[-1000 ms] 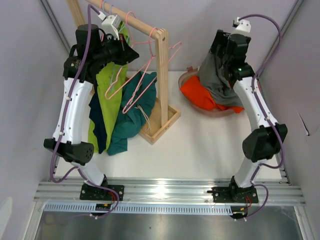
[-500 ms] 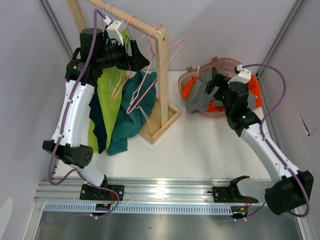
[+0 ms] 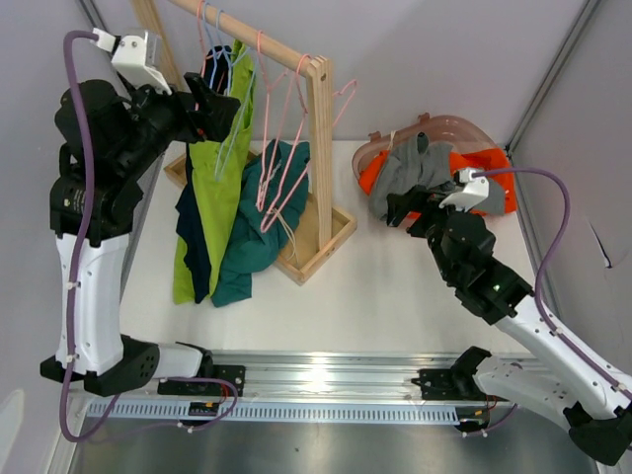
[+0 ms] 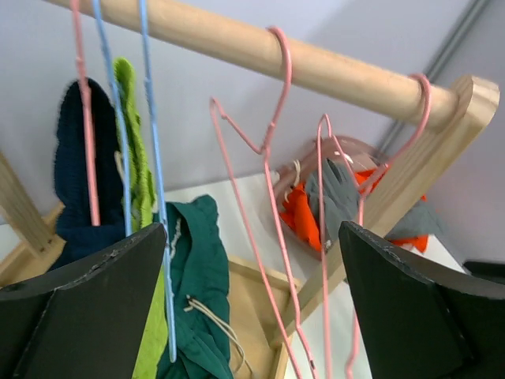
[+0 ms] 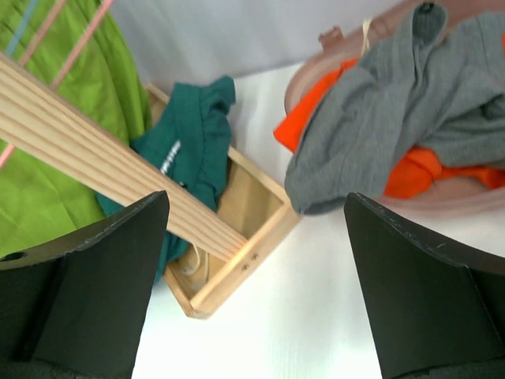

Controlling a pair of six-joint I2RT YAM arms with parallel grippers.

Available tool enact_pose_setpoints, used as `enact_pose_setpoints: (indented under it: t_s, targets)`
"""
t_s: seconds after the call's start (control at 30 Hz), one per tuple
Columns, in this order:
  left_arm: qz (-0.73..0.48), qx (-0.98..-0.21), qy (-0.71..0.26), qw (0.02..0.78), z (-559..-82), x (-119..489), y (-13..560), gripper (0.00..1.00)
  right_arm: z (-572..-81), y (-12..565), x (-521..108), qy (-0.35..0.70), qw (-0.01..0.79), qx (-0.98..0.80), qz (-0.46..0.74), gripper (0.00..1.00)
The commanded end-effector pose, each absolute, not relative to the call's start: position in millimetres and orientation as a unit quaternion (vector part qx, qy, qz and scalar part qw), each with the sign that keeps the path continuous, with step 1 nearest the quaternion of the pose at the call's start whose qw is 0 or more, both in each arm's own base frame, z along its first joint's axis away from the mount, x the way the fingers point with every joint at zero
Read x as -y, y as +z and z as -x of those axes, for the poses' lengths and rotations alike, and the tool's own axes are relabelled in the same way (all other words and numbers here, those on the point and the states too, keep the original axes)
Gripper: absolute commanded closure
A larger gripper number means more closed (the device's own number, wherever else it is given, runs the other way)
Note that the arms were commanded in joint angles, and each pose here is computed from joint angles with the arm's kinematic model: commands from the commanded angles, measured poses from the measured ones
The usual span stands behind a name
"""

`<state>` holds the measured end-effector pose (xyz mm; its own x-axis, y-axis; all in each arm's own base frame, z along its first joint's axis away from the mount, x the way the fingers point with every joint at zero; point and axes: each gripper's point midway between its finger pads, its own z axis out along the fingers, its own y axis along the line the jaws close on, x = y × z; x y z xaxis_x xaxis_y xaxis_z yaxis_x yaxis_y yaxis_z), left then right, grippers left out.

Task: Remove the shorts from the hanger

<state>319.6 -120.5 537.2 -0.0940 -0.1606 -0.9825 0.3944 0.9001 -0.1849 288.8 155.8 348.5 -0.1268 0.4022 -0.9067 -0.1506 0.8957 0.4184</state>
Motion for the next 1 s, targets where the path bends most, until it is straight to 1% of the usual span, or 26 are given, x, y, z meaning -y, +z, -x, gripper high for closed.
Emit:
enact_pose_setpoints:
  t_s: [0.0, 0.17, 0.3, 0.4, 0.97]
  targets:
    - [-0.054, -0.718, -0.17, 0.672, -338, 106, 534, 0.04, -282, 330, -156, 0.193, 0.642, -0.735, -0.102, 0.01]
    - [-0.036, -0.726, -0.149, 0.67, -352, 94, 527, 0.09, -275, 317, -166, 0.191, 0.632, -0.745, -0.091, 0.01]
    - [-0.033, -0.735, -0.146, 0.661, -365, 94, 516, 0.19, -269, 309, -171, 0.191, 0.625, -0.752, -0.086, 0.0]
    - [-0.035, -0.746, -0.148, 0.648, -377, 99, 503, 0.24, -266, 303, -174, 0.189, 0.622, -0.756, -0.081, 0.01]
    - [-0.013, -0.768, -0.126, 0.628, -426, 99, 467, 0.25, -260, 297, -161, 0.168, 0.623, -0.759, -0.082, 0.01]
